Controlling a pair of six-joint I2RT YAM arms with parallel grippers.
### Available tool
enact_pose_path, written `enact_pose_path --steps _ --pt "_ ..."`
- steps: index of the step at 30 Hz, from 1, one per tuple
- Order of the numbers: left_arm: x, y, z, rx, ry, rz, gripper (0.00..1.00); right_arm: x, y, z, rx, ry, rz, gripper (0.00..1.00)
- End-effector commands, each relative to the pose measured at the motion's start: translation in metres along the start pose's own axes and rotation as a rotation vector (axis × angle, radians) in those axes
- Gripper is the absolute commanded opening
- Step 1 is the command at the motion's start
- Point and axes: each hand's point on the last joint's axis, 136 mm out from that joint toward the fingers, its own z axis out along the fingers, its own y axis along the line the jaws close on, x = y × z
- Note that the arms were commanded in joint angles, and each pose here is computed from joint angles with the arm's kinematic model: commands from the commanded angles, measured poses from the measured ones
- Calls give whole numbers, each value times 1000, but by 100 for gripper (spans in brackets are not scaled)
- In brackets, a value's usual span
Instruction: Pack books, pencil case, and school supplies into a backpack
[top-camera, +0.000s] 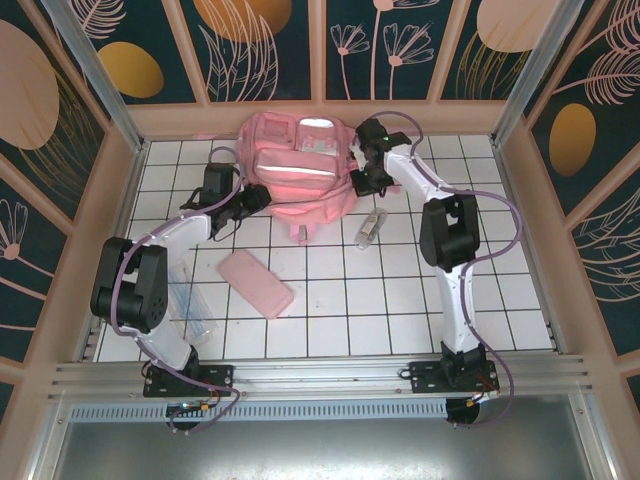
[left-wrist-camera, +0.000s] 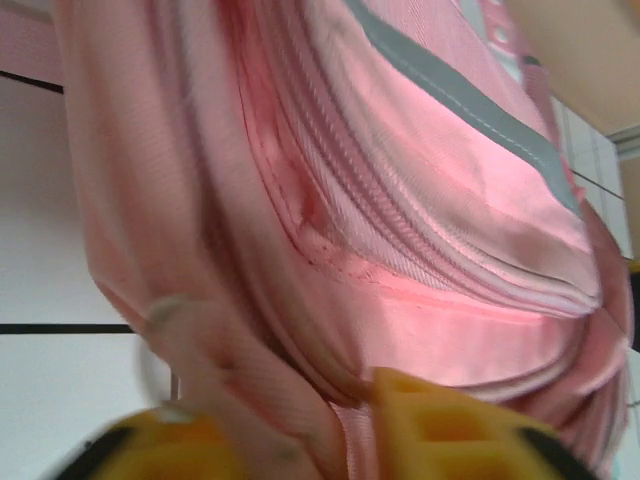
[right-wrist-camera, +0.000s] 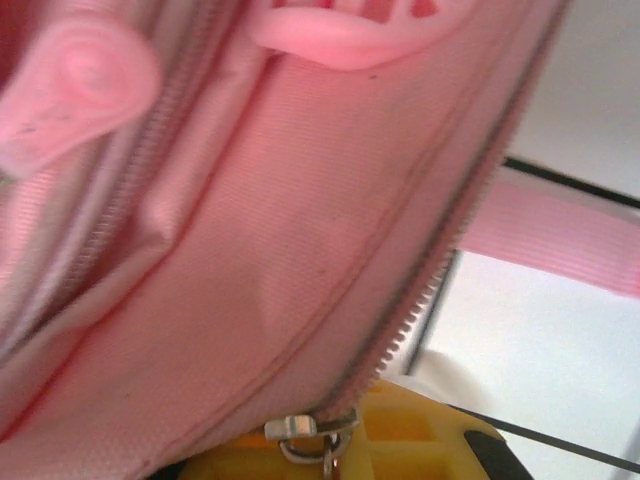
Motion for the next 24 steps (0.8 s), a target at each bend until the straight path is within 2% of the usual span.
enact_pose_path --steps 1,2,5,9,14,18,20,23,24 --pt "-41 2 -15 -58 -121 -17 93 -8 59 -45 -302 -91 32 0" --pt "-41 3 -18 -71 -122 -45 99 -5 75 -51 -368 -101 47 0" --pt "-37 3 -36 -82 -141 -129 99 -3 120 -73 -586 -140 83 0" --pt "-19 -1 -68 -18 -180 -269 99 -1 164 -88 -768 -156 82 0" --pt "12 -4 -98 114 -193 -499 99 -4 197 -84 -826 -145 49 0" --pt "29 -3 -111 136 -221 -589 99 -8 215 -86 -868 -162 53 0" --pt "34 -7 -112 150 -202 -602 99 -12 211 -85 -842 -178 62 0" --pt "31 -2 -116 66 -220 -526 99 -20 196 -87 -800 -224 110 0" --pt "25 -1 -118 42 -238 -489 99 -28 178 -89 -794 -253 160 0"
